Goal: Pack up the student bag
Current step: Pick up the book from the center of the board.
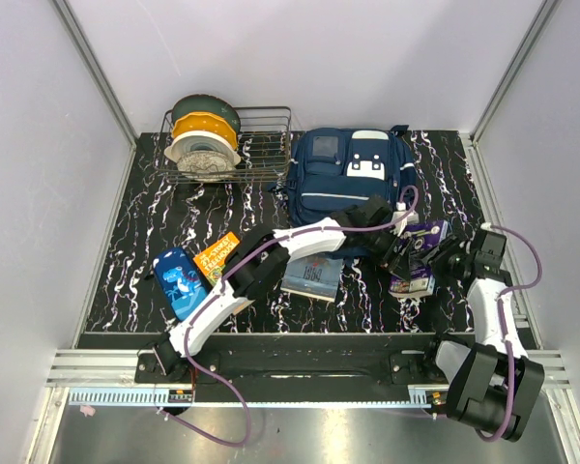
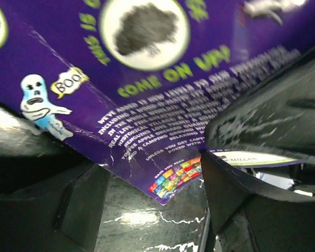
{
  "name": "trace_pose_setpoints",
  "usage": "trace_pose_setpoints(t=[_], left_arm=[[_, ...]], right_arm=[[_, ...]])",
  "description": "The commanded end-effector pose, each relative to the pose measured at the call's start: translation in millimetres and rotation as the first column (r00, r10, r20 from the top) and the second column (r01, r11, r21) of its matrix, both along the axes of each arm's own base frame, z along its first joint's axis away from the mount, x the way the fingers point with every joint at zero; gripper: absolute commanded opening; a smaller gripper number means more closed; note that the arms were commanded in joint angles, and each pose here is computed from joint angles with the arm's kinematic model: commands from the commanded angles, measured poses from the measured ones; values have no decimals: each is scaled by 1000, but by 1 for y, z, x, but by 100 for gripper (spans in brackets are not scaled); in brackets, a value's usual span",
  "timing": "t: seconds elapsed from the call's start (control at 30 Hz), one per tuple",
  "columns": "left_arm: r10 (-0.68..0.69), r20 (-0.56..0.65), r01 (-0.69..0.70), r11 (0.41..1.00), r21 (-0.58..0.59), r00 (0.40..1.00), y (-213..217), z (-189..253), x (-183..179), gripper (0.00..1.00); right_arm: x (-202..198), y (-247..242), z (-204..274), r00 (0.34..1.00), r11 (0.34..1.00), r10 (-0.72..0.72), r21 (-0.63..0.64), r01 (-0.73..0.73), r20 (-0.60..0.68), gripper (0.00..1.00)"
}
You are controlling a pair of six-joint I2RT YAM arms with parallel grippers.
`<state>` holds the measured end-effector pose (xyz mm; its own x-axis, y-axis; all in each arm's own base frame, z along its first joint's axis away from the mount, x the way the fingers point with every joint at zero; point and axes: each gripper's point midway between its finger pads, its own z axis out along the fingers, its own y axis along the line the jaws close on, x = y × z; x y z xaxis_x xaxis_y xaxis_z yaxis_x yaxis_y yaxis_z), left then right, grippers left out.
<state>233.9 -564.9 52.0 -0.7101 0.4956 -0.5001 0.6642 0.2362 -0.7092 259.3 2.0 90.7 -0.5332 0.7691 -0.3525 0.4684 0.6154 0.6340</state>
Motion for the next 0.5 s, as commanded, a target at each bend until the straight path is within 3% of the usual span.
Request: trace_pose_setpoints(t=[0.0, 0.13, 0.17, 0.2, 0.33, 0.4, 0.43, 0.47], left_arm=[[-69, 86, 84, 981, -177, 994, -35, 34, -12, 72], [-64, 83, 78, 981, -178, 995, -34, 35, -10, 71], [-64, 83, 78, 981, -178, 995, -34, 35, -10, 71], [-64, 82, 78, 981, -179, 995, -33, 37, -10, 71], [-49, 90, 63, 984, -167, 995, -27, 39, -7, 69], [-46, 104, 64, 982, -180, 993, -25, 50, -7, 69], [-45, 106, 63, 982, -176, 993, -23, 51, -8, 69], [-42, 119, 64, 980, -189, 992, -22, 62, -9, 69]], right_arm=[[-47, 61, -7, 975, 949, 147, 301, -92, -166, 55], [-49, 53, -18, 973, 965, 115, 255, -62, -200, 52], [-48, 49, -20, 974, 972, 94, 231, -44, -208, 48], [-47, 47, -18, 976, 974, 82, 223, -36, -202, 37], [-42, 37, -9, 985, 985, 2, 170, 28, -175, 23], [-41, 30, -3, 986, 989, -38, 135, 60, -162, 22], [-40, 28, 0, 986, 989, -57, 130, 78, -157, 10], [-39, 24, 3, 986, 990, -74, 107, 90, -147, 8]])
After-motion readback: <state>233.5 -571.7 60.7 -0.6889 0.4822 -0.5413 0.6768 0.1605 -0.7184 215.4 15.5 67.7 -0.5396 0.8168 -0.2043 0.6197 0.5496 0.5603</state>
